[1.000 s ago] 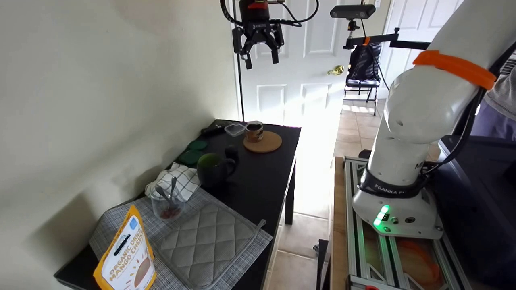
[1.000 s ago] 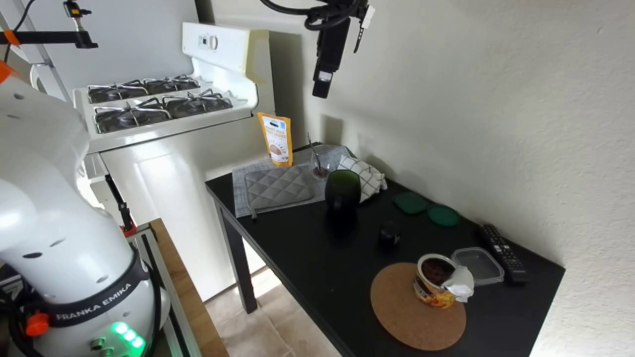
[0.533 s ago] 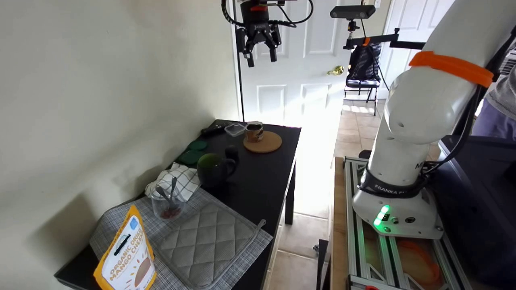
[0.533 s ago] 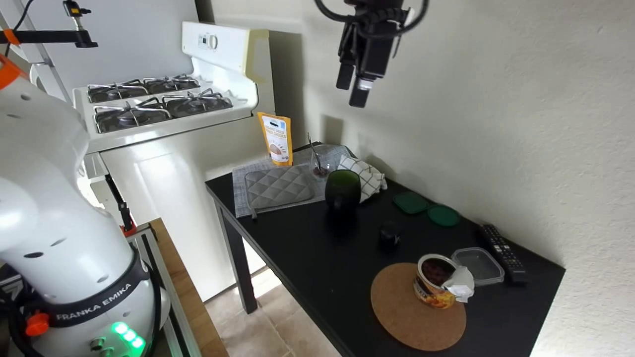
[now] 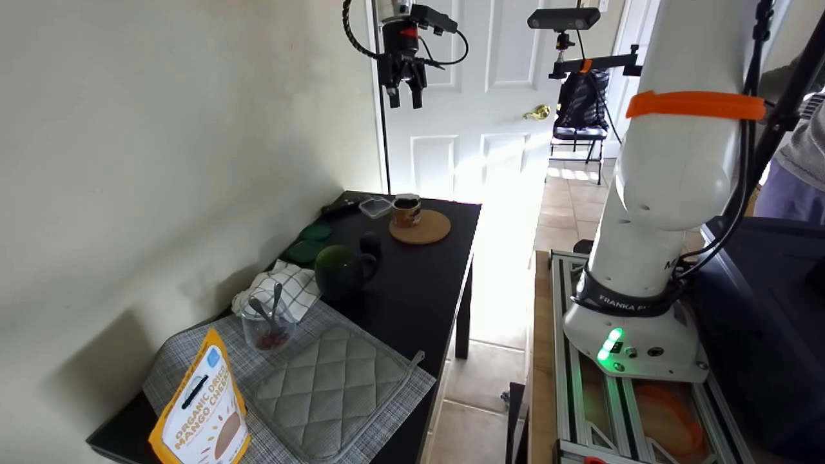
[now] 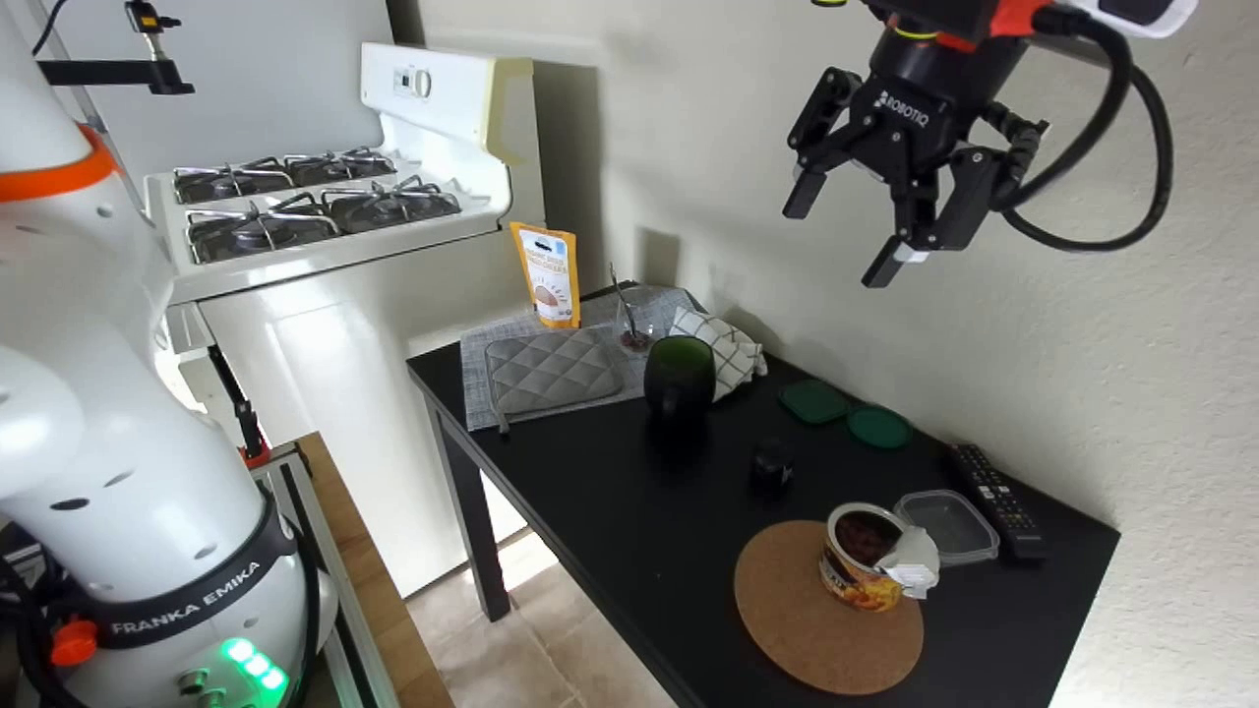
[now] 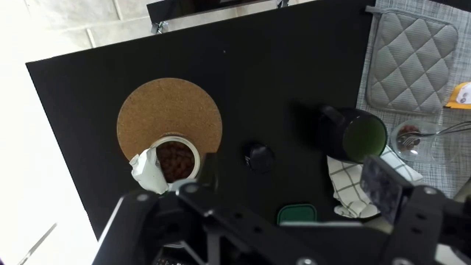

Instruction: Pick up the black remote and put it on the gray oven mat

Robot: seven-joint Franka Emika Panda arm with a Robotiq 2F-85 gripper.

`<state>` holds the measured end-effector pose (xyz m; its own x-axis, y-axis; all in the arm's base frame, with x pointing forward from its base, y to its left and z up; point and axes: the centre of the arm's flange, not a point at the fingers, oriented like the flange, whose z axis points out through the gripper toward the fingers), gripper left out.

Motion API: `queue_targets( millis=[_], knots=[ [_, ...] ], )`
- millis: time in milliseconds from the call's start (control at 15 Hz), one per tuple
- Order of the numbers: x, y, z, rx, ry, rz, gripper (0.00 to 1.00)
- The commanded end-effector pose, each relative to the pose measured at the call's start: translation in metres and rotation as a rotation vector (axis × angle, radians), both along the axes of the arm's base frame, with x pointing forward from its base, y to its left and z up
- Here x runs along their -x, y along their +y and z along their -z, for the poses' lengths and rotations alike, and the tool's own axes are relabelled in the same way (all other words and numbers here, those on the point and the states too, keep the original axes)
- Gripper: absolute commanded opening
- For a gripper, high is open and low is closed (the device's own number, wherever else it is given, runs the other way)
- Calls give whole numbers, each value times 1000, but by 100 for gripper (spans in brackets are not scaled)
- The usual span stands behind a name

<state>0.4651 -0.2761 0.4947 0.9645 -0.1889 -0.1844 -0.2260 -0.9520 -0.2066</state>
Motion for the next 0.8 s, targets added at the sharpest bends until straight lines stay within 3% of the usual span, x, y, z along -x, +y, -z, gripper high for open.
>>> queue_targets(
  millis=[0,200,267,400,667,733],
  knots=[
    [-6,-2,4,-2,4,-7,100],
    [-11,-2,4,-3,7,-18,100],
    [-4,2,1,34,-25,2,100],
    [-14,11,8,129,-129,-77,100],
    [-40,34,43,318,-175,-244,100],
    [-49,29,60,323,-185,-270,100]
  ],
)
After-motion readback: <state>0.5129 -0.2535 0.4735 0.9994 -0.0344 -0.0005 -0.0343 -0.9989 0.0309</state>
